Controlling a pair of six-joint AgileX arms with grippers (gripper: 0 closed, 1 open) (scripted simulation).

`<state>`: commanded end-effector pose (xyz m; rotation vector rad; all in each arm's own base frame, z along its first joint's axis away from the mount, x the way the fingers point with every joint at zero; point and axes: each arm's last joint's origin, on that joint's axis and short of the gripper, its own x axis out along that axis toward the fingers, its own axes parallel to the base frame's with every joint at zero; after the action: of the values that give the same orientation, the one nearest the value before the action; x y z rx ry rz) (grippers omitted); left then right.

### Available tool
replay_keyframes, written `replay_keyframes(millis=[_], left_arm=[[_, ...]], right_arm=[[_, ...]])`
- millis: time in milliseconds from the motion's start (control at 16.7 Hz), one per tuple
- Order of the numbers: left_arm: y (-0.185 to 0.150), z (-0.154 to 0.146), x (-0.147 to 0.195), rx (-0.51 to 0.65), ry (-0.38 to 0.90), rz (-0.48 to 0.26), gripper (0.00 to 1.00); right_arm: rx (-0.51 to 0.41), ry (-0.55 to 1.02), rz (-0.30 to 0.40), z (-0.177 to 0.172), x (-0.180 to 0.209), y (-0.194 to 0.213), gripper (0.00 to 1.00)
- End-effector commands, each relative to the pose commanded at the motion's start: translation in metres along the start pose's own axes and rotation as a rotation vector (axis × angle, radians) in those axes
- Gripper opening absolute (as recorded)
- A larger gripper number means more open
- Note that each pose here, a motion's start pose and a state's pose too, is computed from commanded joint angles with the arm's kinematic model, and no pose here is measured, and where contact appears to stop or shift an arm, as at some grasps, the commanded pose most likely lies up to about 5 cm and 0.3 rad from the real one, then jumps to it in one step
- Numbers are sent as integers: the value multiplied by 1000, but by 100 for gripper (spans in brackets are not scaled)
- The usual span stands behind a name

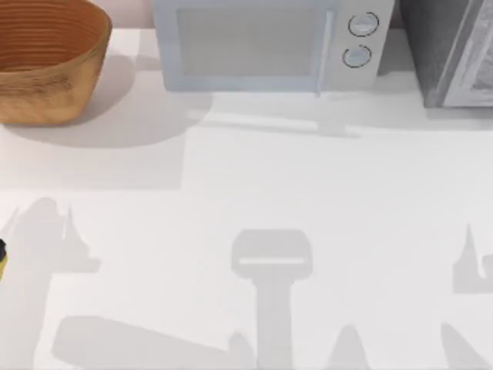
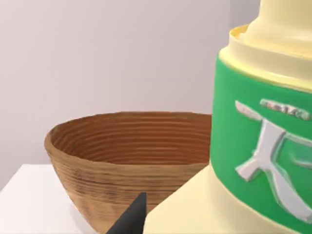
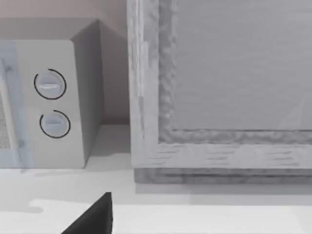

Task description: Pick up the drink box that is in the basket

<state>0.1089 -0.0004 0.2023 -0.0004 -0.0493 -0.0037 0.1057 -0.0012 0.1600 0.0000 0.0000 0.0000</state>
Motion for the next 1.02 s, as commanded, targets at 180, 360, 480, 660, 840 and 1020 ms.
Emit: replay_keyframes(millis=[180,360,480,660,840,1020], left_arm=[[-1,-34,-5,0,40,3,0],[-1,-42,-5,0,49,4,0],[-1,-42,-5,0,49,4,0],[-1,-42,-4,6,55,7,0],[-7,-40,1,19,62,27,0],[-13,-37,10,35,76,120,0]], right_arm=[[0,0,0,0,0,0,100],[0,0,0,0,0,0,100],[0,0,0,0,0,0,100],[0,0,0,0,0,0,100],[0,0,0,0,0,0,100],[0,0,0,0,0,0,100]])
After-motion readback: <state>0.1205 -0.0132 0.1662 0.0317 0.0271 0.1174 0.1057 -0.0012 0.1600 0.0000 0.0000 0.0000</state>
